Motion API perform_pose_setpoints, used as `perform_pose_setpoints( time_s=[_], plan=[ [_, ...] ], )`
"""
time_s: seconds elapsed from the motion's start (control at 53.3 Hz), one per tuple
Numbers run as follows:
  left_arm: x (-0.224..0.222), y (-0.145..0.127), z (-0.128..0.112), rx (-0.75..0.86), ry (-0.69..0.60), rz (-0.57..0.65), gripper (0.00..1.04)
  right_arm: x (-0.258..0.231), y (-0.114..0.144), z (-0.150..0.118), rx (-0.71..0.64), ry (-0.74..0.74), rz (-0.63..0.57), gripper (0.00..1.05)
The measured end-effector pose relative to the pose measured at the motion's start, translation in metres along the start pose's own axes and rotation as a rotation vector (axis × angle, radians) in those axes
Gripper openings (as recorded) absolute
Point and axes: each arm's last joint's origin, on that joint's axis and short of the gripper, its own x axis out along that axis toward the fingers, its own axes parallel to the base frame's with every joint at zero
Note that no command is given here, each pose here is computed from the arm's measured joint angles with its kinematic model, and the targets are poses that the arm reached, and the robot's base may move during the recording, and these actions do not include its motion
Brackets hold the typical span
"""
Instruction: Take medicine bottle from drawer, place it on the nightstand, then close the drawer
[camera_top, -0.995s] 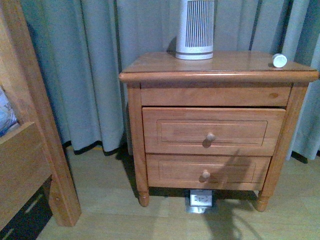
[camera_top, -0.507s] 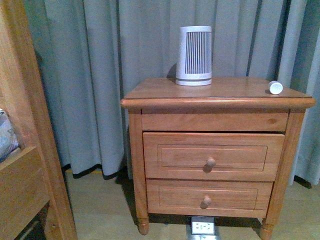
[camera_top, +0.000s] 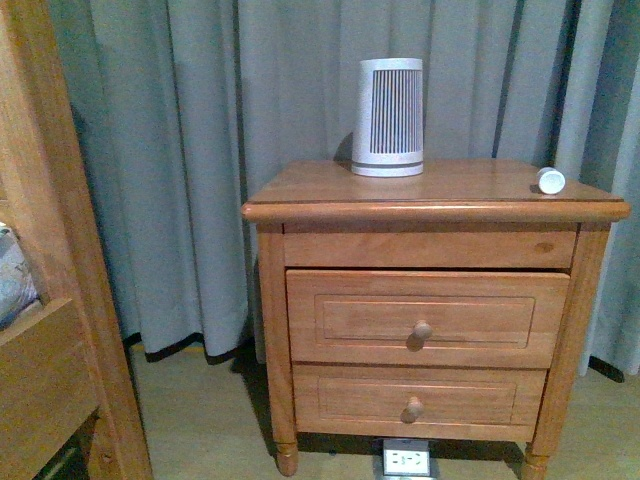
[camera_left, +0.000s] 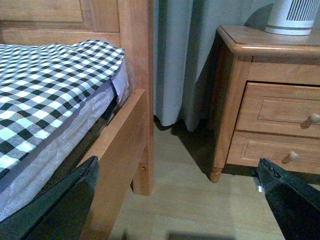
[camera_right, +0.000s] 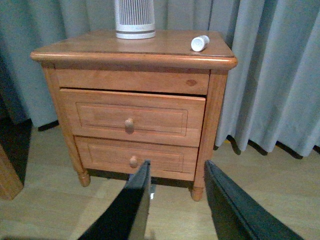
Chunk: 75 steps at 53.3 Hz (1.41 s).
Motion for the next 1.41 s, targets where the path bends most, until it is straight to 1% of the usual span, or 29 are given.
perform_pose_setpoints(
  time_s=[0.094, 0.169, 0.357, 0.77, 0.845, 0.92, 1.127, 1.145, 1.164, 1.183, 1.352, 1.371, 1.408],
  plan=[
    [0.000, 0.000, 0.000, 0.000, 0.000, 0.000, 0.98, -0.003, 0.000, -0.003, 0.000, -0.001, 0.000, 0.13],
    [0.000, 0.000, 0.000, 0.000, 0.000, 0.000, 0.98, -0.005, 0.000, -0.005, -0.003, 0.002, 0.000, 0.02],
    [0.000, 0.000, 0.000, 0.000, 0.000, 0.000, 0.98, -0.010, 0.000, -0.013, -0.003, -0.009, 0.000, 0.03],
    [0.000, 0.000, 0.000, 0.000, 0.000, 0.000, 0.98, -0.017, 0.000, -0.013, -0.003, -0.017, 0.002, 0.03],
    [0.000, 0.000, 0.000, 0.000, 0.000, 0.000, 0.98, -0.024, 0.000, -0.017, -0.003, 0.016, 0.002, 0.03],
    [0.000, 0.000, 0.000, 0.000, 0.000, 0.000, 0.98, -0.027, 0.000, -0.015, -0.003, -0.010, 0.002, 0.03],
    [0.000, 0.000, 0.000, 0.000, 0.000, -0.001, 0.98, -0.028, 0.000, -0.015, -0.003, -0.012, 0.002, 0.03],
    [0.000, 0.000, 0.000, 0.000, 0.000, -0.001, 0.98, -0.028, 0.000, -0.015, -0.004, -0.012, 0.002, 0.05],
    [0.000, 0.000, 0.000, 0.000, 0.000, -0.001, 0.98, -0.028, 0.000, -0.015, -0.004, -0.012, 0.002, 0.10],
    [0.000, 0.000, 0.000, 0.000, 0.000, -0.001, 0.98, -0.028, 0.000, -0.015, -0.004, -0.012, 0.002, 0.11],
    [0.000, 0.000, 0.000, 0.000, 0.000, -0.001, 0.98, -0.028, 0.000, -0.015, -0.004, -0.012, 0.002, 0.43],
    [0.000, 0.000, 0.000, 0.000, 0.000, -0.001, 0.98, -0.028, 0.000, -0.015, -0.004, -0.012, 0.002, 0.44],
    [0.000, 0.000, 0.000, 0.000, 0.000, -0.001, 0.98, -0.028, 0.000, -0.015, -0.004, -0.012, 0.002, 0.51]
  ],
)
